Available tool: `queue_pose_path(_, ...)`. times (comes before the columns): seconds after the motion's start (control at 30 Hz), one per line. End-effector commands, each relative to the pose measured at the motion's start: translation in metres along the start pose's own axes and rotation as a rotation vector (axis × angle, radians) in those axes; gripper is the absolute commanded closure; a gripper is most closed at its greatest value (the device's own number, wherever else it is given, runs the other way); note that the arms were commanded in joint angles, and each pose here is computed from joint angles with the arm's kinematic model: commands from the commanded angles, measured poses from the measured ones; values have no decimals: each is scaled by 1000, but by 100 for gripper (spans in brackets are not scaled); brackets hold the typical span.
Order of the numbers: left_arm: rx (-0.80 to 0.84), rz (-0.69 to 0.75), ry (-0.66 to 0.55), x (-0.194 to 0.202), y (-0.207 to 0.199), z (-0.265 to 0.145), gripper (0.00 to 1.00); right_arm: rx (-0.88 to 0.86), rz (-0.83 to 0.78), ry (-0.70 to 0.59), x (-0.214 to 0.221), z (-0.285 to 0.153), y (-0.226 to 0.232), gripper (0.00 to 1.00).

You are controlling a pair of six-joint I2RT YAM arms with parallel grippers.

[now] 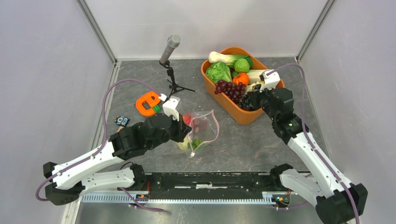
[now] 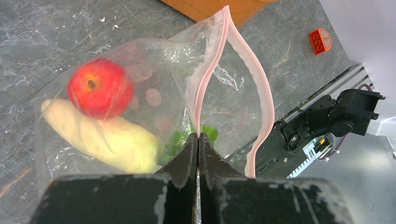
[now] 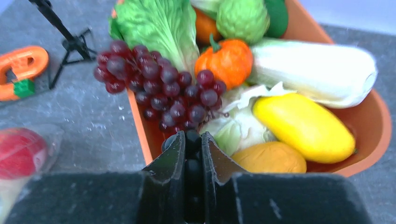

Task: Place the food in the zip-top bag and seal the zipper
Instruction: Place the fake fruit in the zipper food storage bag.

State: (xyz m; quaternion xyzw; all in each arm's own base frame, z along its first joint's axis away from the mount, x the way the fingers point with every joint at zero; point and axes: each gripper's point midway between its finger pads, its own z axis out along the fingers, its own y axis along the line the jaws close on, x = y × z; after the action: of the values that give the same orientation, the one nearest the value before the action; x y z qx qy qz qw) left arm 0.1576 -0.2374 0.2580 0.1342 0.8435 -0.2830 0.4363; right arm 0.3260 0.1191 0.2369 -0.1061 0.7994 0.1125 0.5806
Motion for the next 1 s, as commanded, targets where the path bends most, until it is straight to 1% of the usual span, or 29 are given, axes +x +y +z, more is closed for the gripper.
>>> queue_pose_path(0.0, 19, 22, -23, -6, -5, 4, 98, -18, 21, -165, -47, -13, 5, 91)
queue_pose_path(0.1, 20, 22, -22, -6, -5, 4, 98, -76, 25, -203, -57, -20, 15, 91)
queue_pose_path(0.17, 20, 23, -23, -6, -5, 4, 98, -140, 32, -244, -66, -27, 26, 91)
queue_pose_path(0.2, 21, 21, -24, -6, -5, 4, 98, -157, 27, -286, -77, -33, 29, 91)
queue_pose_path(0.3, 24, 21, -24, -6, -6, 4, 98, -138, 10, -383, -100, -50, 26, 91)
queue_pose_path(0.4, 25, 21, -23, -6, -6, 5, 98, -175, -10, -434, -124, -65, 32, 91)
queue_pose_path(0.47, 25, 23, -24, -6, -7, 6, 98, -245, -11, -470, -138, -75, 45, 91)
queue_pose_path(0.57, 30, 21, -23, -7, -8, 7, 98, -432, 2, -511, -148, -91, 77, 90)
queue_pose_path(0.7, 31, 17, -23, -7, -10, 7, 98, -689, 52, -523, -145, -111, 115, 90)
queue_pose_path(0.77, 27, 9, -29, -8, -9, 7, 98, -790, 84, -525, -140, -120, 128, 90)
queue_pose_path(0.87, 10, -10, -51, -13, -6, 5, 98, -885, 88, -501, -128, -126, 142, 90)
queue_pose_path(0.97, 7, -28, -78, -19, -5, 1, 98, -925, 71, -448, -113, -123, 152, 89)
